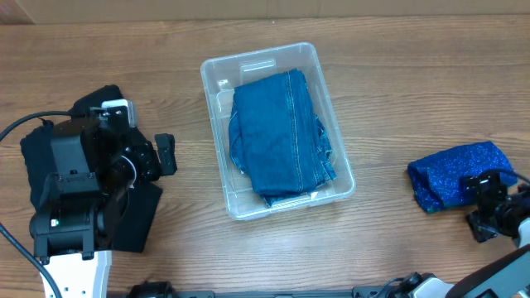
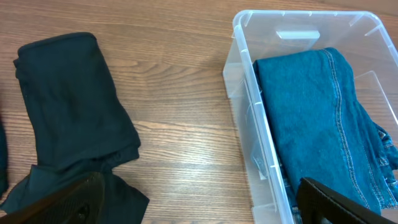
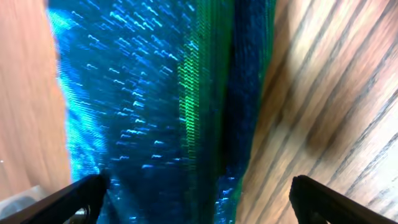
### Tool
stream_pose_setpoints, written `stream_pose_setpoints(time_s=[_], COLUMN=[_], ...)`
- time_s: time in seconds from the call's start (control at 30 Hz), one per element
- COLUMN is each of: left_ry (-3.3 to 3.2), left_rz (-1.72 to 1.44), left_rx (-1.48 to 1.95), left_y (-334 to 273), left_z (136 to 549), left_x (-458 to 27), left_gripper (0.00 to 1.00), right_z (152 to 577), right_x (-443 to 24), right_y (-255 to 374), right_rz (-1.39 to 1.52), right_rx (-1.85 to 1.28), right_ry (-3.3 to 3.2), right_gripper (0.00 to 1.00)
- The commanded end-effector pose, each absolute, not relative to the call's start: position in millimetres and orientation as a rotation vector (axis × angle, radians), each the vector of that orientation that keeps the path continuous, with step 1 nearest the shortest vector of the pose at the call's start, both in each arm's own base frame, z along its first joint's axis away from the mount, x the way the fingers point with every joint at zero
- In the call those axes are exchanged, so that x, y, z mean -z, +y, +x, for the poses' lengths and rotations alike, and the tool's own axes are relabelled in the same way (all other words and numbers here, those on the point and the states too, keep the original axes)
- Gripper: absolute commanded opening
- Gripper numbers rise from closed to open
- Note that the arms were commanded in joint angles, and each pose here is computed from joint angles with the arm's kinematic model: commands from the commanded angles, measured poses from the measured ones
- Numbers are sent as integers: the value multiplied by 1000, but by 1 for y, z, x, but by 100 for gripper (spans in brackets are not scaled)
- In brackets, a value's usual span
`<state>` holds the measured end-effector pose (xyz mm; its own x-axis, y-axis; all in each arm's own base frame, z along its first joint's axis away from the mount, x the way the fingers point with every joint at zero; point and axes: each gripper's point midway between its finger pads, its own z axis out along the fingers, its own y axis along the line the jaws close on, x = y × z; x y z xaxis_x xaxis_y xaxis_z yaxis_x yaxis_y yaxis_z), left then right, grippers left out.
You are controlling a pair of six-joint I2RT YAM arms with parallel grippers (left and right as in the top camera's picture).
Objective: Pack container
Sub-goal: 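Move the right gripper to the sparkly blue fabric and grasp it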
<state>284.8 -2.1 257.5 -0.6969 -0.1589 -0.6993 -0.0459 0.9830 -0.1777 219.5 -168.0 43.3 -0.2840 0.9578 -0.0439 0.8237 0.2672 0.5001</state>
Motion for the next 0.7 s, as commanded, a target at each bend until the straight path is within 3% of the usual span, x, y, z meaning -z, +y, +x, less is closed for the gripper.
stream_pose_setpoints(time_s=[0.0,0.67], left_ry=[2317,2333], left_rz=[-120,-123], left_rx=[176,177], left_y=[-3,-3], left_z=[286,283], left_x=[-267,-264], left_gripper=[100,100], right_z=[215,208], right_x=[-30,46], right_y=[-163,-146], right_rz=[1638,1746], right_rx=[-559,-645], right_ry=[2181,2147], right_gripper=[100,100])
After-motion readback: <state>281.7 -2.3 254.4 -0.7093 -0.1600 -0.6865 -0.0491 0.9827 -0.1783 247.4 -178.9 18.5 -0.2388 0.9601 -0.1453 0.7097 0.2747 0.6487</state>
